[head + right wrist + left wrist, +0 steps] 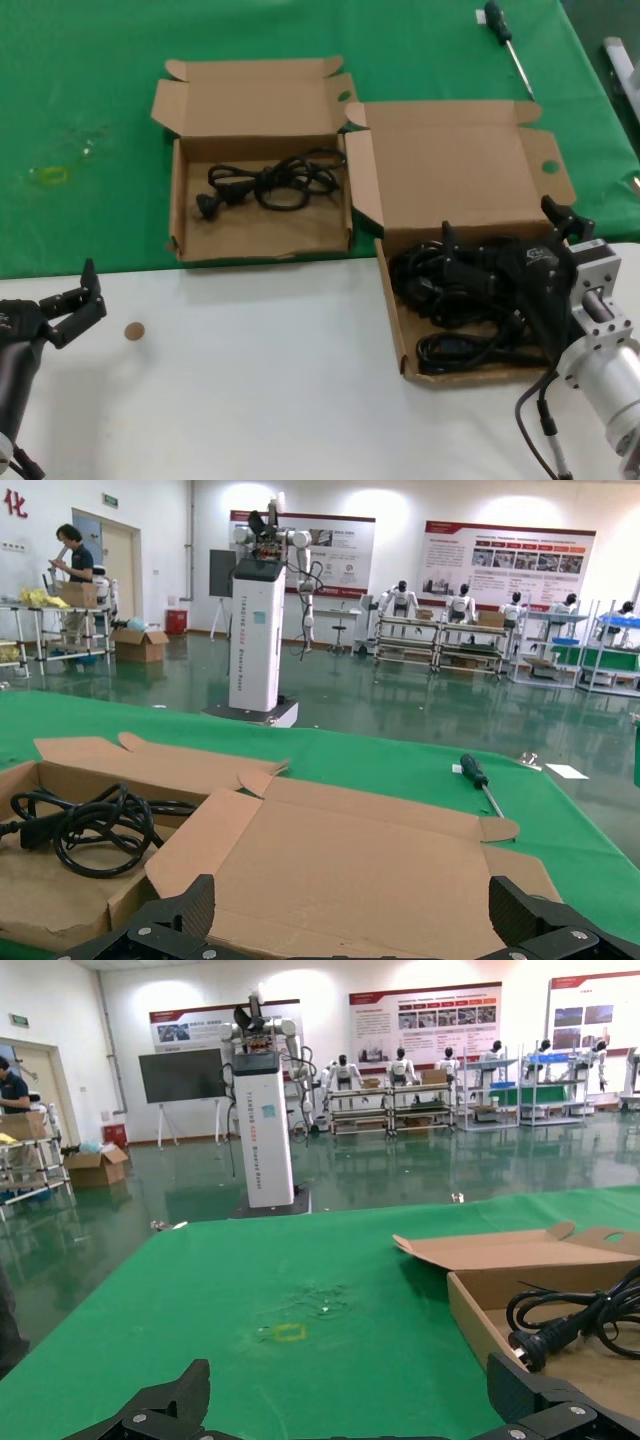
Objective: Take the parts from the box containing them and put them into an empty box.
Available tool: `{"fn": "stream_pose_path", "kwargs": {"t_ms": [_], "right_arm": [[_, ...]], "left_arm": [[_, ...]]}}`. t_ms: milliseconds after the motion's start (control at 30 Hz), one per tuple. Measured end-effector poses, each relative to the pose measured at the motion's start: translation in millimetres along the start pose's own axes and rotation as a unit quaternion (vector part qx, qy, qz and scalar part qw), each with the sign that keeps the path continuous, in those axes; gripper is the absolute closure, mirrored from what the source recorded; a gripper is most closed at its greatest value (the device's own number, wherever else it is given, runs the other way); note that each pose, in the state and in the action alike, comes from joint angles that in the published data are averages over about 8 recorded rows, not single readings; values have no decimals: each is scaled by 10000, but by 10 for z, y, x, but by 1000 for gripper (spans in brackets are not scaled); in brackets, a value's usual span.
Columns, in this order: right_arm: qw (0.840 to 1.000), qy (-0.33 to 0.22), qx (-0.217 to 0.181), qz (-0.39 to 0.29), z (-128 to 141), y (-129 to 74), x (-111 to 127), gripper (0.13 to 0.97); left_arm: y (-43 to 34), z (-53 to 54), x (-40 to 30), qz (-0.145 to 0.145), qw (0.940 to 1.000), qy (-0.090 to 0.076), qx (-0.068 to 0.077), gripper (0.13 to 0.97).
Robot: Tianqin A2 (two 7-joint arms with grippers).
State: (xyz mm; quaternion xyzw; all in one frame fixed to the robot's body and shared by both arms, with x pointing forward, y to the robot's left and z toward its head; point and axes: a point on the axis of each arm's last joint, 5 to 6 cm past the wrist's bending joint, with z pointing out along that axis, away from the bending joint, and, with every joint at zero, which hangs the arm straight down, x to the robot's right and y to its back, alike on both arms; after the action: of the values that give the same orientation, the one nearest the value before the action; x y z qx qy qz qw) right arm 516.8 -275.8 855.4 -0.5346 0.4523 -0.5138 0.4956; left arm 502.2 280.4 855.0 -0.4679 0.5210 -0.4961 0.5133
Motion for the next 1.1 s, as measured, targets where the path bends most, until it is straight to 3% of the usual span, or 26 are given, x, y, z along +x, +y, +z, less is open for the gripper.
{"fn": "stream_pose_path", "kwargs": {"t_ms": [1100], "right_arm": [[10000, 0, 0, 0, 0, 0, 0, 130]], "left_arm": [[0, 0, 0, 0, 10000, 0, 0, 132]]}}
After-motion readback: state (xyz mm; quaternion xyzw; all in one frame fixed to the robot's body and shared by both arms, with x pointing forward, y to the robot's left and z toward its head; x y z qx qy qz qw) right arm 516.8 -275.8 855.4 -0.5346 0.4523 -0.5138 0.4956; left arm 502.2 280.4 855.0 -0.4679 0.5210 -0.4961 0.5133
